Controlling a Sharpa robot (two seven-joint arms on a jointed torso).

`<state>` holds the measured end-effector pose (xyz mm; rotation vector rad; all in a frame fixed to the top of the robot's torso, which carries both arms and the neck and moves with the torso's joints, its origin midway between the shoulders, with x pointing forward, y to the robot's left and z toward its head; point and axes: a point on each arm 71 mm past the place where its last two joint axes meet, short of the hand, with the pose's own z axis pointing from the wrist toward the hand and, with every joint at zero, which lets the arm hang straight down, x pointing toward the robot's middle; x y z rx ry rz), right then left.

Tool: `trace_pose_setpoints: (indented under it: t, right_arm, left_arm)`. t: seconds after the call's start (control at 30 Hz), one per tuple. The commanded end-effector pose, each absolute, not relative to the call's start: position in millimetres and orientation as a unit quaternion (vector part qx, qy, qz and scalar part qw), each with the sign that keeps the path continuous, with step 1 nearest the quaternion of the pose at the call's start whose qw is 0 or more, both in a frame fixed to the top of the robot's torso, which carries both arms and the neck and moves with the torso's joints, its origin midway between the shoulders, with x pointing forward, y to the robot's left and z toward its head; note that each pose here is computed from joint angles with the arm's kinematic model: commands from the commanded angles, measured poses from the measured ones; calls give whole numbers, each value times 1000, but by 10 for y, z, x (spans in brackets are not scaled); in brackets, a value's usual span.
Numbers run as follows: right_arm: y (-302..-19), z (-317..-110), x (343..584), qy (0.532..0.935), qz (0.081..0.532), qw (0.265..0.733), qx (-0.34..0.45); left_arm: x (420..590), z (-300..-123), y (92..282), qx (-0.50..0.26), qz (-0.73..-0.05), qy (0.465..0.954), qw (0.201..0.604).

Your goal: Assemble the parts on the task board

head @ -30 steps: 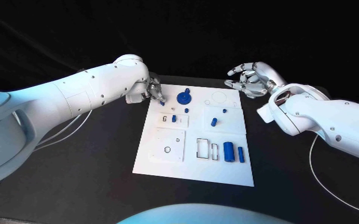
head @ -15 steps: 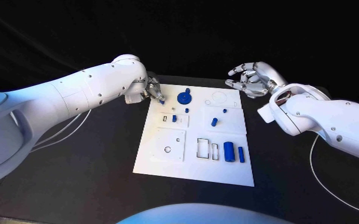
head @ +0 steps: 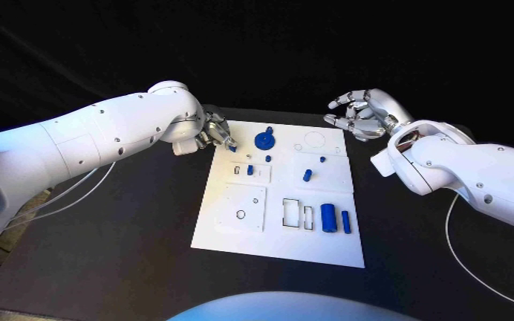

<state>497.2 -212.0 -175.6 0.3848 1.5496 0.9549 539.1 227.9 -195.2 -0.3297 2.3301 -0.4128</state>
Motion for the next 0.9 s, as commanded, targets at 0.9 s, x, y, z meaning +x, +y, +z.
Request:
trace_pose_setpoints:
  t: [0.9]
  right_arm:
    - [-2132, -1770, 4967, 672, 411, 594, 165]
  left_arm:
    - [5003, -2176, 2107, -66, -163, 912, 371]
